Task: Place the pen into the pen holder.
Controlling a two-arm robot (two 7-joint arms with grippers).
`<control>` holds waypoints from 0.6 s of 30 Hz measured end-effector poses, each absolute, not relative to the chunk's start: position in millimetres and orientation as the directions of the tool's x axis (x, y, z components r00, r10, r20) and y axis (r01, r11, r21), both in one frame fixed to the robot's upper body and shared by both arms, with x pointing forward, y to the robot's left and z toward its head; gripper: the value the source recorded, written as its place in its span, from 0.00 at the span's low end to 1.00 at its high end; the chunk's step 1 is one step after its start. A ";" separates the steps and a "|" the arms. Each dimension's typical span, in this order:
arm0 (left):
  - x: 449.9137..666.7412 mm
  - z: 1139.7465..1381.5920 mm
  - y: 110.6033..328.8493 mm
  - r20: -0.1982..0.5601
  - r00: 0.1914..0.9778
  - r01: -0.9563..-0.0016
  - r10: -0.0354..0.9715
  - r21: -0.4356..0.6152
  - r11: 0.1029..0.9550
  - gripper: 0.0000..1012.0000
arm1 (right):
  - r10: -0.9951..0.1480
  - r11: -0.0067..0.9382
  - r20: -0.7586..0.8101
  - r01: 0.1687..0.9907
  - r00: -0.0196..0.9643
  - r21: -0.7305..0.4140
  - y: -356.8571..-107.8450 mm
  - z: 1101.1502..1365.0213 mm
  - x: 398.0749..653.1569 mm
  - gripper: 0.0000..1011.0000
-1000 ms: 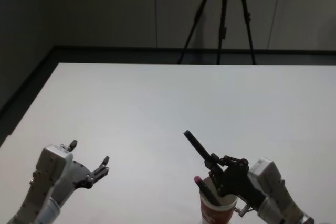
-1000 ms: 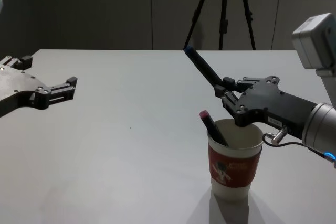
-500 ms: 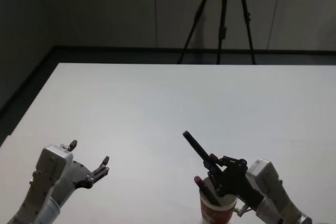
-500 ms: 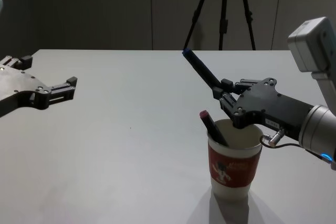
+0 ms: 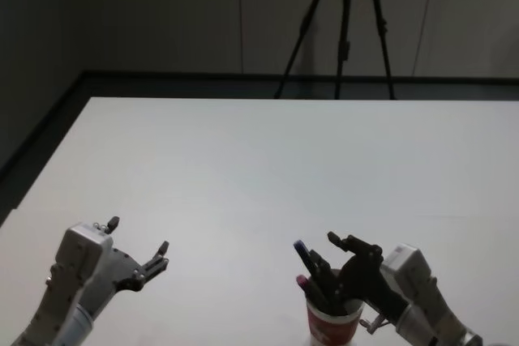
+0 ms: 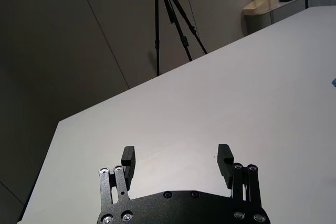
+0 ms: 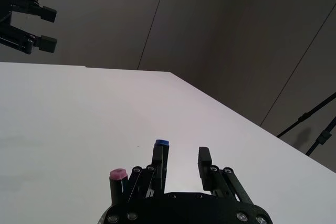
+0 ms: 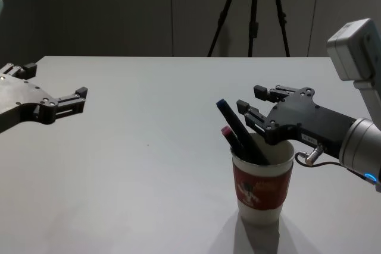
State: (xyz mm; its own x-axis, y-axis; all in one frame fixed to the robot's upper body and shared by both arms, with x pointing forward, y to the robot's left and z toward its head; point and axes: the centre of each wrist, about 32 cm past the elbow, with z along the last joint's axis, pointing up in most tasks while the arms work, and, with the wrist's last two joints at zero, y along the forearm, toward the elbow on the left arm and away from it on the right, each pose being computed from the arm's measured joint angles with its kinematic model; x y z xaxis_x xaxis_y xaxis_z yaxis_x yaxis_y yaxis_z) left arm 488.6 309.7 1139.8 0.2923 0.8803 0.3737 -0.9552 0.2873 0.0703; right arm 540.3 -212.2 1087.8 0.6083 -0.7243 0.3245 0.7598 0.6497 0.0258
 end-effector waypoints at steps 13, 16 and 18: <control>488.6 1139.8 309.7 0.374 0.292 -0.955 0.880 0.070 0.287 0.99 | -0.724 0.650 0.324 0.760 0.608 0.025 -212.5 1087.7 540.1 0.77; 488.6 1139.8 309.7 0.374 0.292 -0.955 0.880 0.070 0.287 0.99 | -0.724 0.650 0.324 0.760 0.609 0.025 -212.6 1087.7 540.0 0.85; 488.6 1139.8 309.7 0.374 0.292 -0.955 0.880 0.070 0.287 0.99 | -0.724 0.650 0.324 0.760 0.609 0.025 -212.5 1087.8 540.0 0.92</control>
